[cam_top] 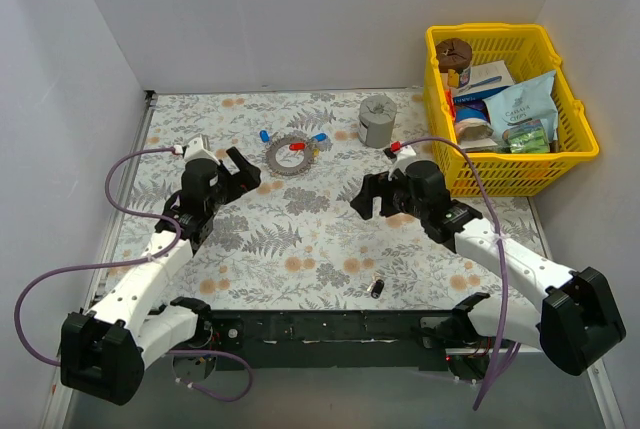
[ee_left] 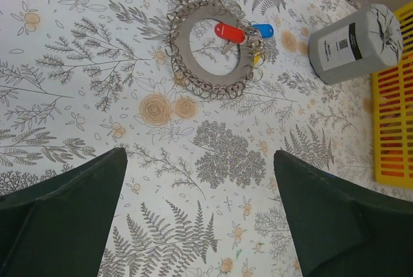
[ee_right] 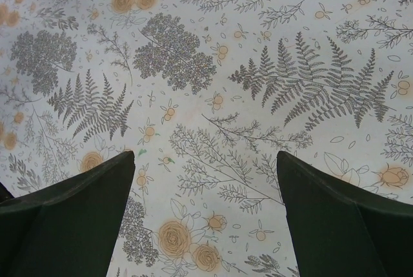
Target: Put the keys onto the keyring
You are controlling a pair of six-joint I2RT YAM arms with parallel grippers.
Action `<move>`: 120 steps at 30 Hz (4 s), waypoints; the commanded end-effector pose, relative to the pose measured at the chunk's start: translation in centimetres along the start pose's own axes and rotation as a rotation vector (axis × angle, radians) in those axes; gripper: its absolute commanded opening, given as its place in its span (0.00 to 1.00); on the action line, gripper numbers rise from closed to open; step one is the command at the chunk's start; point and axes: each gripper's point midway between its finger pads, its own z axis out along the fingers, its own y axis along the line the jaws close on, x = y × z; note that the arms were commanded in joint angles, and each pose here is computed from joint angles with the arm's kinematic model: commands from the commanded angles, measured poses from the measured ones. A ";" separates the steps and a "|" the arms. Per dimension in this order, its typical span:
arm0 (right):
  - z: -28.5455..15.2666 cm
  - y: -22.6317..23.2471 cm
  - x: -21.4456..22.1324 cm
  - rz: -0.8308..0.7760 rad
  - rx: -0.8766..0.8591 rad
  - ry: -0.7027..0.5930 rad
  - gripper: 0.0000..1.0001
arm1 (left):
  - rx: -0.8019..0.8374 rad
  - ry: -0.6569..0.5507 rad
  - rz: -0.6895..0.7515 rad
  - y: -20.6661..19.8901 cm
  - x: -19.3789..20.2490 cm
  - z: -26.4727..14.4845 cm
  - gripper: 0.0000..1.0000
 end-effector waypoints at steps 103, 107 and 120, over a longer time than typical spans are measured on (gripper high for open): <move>1.9 4.3 2.9 -0.102 -0.084 0.137 0.94 | -0.336 0.553 0.263 2.6 11.2 9.9 0.71; 1.8 4.3 3.2 -0.099 -0.085 0.149 0.94 | -0.373 0.577 0.314 3.0 12.3 9.9 0.70; 2.1 3.6 3.9 -0.105 -0.071 0.139 0.94 | -0.381 0.707 0.369 4.0 16.5 8.5 0.40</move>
